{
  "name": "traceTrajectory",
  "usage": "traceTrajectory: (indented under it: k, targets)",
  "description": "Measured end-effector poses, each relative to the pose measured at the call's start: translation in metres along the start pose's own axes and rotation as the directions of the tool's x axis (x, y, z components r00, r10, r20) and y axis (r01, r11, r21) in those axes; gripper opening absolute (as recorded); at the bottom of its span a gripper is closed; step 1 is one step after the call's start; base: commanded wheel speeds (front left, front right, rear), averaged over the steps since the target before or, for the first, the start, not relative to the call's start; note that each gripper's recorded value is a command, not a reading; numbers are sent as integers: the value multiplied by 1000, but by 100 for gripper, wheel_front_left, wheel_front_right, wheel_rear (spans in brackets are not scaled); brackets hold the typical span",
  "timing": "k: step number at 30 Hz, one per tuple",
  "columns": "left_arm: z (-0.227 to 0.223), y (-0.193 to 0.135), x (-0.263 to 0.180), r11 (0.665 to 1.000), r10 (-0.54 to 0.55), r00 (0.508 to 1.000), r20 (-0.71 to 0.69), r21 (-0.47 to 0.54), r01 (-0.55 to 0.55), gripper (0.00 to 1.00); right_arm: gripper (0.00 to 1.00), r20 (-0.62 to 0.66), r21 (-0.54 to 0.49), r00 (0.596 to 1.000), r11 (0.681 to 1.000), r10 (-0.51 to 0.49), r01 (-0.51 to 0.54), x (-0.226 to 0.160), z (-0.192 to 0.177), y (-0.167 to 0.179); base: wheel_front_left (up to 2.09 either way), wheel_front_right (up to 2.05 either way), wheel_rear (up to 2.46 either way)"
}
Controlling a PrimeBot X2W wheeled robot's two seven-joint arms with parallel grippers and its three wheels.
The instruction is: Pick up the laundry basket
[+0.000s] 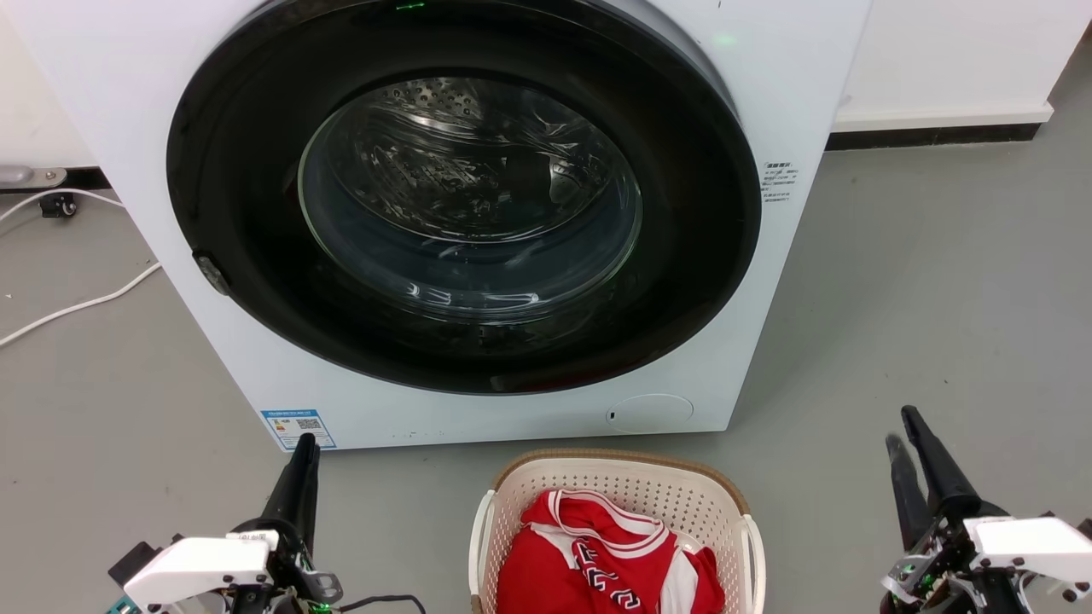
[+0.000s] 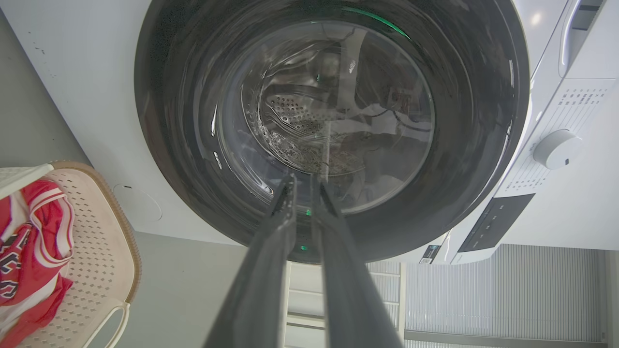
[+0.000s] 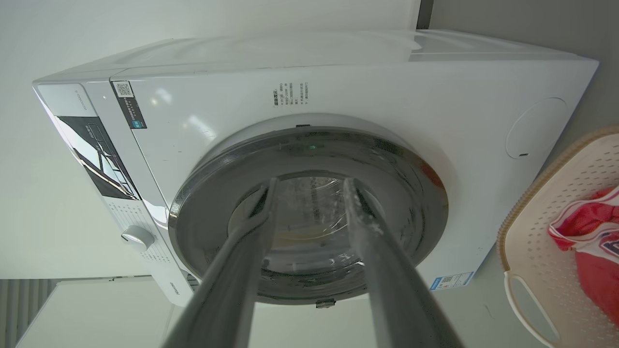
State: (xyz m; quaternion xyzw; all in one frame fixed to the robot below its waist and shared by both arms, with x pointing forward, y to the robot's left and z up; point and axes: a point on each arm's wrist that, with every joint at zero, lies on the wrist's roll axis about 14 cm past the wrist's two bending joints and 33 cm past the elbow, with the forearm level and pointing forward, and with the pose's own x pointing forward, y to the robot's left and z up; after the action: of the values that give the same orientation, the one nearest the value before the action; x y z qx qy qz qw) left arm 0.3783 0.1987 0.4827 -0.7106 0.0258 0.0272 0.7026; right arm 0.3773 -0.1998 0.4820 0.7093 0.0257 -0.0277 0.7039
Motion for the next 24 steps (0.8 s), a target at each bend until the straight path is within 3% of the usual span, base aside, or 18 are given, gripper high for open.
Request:
traceTrajectory:
  k: [7, 13, 21, 23, 24]
  targets:
    - [2, -2, -1, 999, -4, 1000, 24, 40, 3, 100, 100, 27, -41, 1000, 999, -8, 9, -2, 3, -2, 0, 0, 0]
    - [6, -8, 0, 991, -20, 999, 45, 130, 14, 100, 100, 40, -154, 999, 988, 15, -9, 0, 5, 6, 0, 0, 0]
    - [12, -20, 1, 960, -50, 996, 74, 278, 28, 100, 100, 46, -344, 997, 938, 62, -42, 1, 4, 22, 0, 0, 0]
    - [11, -22, 1, 949, -57, 995, 76, 315, 30, 100, 100, 45, -388, 996, 920, 73, -50, 1, 4, 25, 0, 0, 0]
    - [11, -25, 1, 938, -60, 995, 79, 346, 29, 100, 100, 37, -441, 996, 895, 85, -60, 2, 1, 29, 0, 0, 0]
